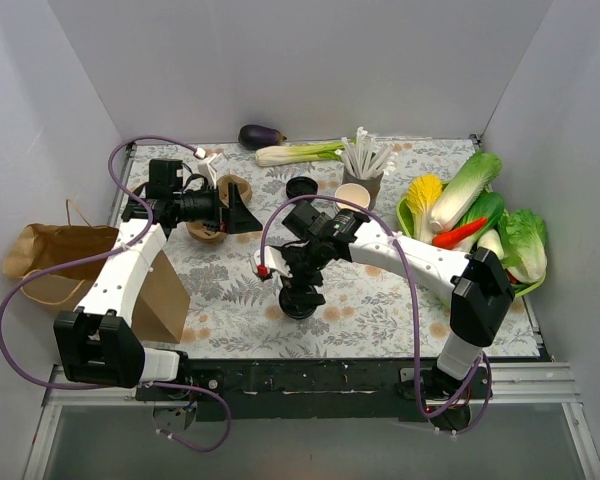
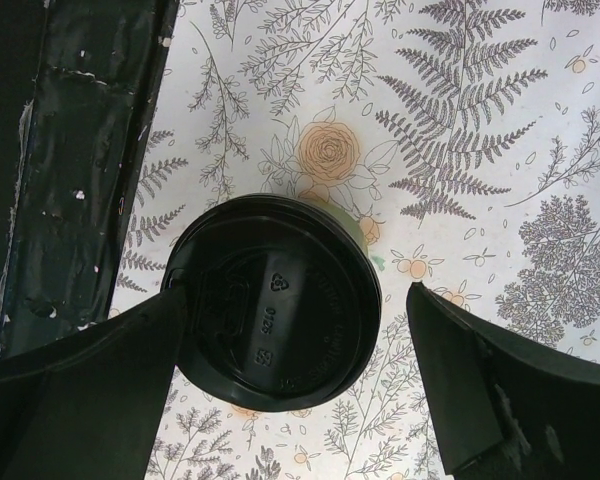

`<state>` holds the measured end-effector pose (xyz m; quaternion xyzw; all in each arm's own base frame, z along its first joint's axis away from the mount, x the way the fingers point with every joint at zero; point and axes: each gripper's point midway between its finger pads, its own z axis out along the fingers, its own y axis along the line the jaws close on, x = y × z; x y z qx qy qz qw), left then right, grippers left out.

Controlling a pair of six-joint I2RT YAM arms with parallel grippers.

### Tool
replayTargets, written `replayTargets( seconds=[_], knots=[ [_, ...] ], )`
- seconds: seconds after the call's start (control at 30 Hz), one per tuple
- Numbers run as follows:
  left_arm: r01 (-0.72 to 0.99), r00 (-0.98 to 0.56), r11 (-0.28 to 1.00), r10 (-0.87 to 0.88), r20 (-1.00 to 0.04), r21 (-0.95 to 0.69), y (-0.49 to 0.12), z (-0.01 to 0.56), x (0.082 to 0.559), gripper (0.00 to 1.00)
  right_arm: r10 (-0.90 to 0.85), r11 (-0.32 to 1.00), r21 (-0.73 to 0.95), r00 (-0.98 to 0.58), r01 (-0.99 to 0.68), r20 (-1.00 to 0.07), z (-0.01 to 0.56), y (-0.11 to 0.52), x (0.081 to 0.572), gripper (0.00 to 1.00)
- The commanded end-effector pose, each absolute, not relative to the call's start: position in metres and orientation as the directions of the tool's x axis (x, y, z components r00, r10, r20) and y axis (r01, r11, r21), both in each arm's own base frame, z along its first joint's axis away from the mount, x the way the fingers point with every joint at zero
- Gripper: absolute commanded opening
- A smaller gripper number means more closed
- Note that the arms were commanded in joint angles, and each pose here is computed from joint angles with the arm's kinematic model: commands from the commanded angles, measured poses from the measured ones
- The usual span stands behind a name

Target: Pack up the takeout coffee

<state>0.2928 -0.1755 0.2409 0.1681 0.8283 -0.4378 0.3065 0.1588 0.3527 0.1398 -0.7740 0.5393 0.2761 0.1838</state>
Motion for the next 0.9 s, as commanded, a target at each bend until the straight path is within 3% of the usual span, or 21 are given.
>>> replayTargets(
  seconds=[0.0,0.5,0.87],
  knots=[
    [0.582,-0.7,0.572,-0.009,-0.714,-0.577,-0.17,0.262,0.297,0.98,-0.702,-0.348,-0.025,0.278,-0.937,-0.656,0.162,0.356,0.16,0.97],
    [0.565,-0.718,0.567,-0.019,-0.695,-0.6,-0.171,0.258,0.301,0.98,-0.682,-0.36,-0.025,0.282,-0.933,-0.674,0.179,0.354,0.155,0.97],
    [0.561,-0.724,0.56,-0.027,-0.69,-0.61,-0.172,0.258,0.299,0.98,-0.723,-0.34,-0.011,0.269,-0.94,-0.637,0.16,0.349,0.159,0.98]
  ],
)
